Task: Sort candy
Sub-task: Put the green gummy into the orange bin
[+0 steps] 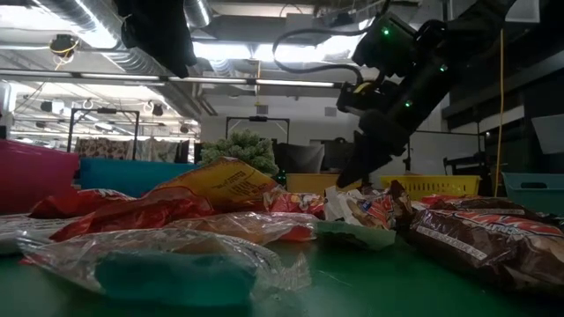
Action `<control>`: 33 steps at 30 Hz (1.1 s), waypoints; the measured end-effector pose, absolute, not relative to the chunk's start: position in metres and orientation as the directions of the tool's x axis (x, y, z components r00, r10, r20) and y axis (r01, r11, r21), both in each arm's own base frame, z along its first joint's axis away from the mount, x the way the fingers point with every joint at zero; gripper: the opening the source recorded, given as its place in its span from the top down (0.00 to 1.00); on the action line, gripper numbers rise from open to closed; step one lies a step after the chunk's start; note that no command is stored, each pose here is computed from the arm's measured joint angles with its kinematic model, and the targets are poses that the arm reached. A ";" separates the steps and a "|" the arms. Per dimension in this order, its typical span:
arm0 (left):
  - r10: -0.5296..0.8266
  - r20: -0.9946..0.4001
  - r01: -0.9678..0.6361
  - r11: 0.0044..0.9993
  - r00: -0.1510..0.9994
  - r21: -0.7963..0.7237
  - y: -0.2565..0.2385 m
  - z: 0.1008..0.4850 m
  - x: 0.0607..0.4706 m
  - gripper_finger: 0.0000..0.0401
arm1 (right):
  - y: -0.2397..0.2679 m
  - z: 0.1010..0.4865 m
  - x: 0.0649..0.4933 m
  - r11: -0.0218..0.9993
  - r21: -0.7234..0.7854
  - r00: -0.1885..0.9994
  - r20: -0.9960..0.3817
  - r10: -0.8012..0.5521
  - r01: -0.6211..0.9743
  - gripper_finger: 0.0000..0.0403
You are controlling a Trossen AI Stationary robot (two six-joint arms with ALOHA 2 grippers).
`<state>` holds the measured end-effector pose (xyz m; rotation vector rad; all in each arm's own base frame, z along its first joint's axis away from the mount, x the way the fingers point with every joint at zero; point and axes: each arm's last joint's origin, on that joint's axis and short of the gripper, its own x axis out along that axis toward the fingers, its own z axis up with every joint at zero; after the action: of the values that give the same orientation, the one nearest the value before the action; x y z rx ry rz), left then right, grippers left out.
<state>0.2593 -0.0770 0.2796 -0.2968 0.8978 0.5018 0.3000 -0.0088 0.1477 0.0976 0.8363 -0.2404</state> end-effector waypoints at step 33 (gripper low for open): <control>0.320 -0.790 -0.545 0.838 0.523 -0.021 -0.076 0.280 0.260 0.55 | -0.009 0.115 0.310 0.954 0.024 0.606 -0.777 -0.169 0.298 0.76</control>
<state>0.2596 -0.0762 0.2800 -0.2813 0.8786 0.5256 0.3101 -0.0086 0.1151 0.1572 0.8801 -0.2715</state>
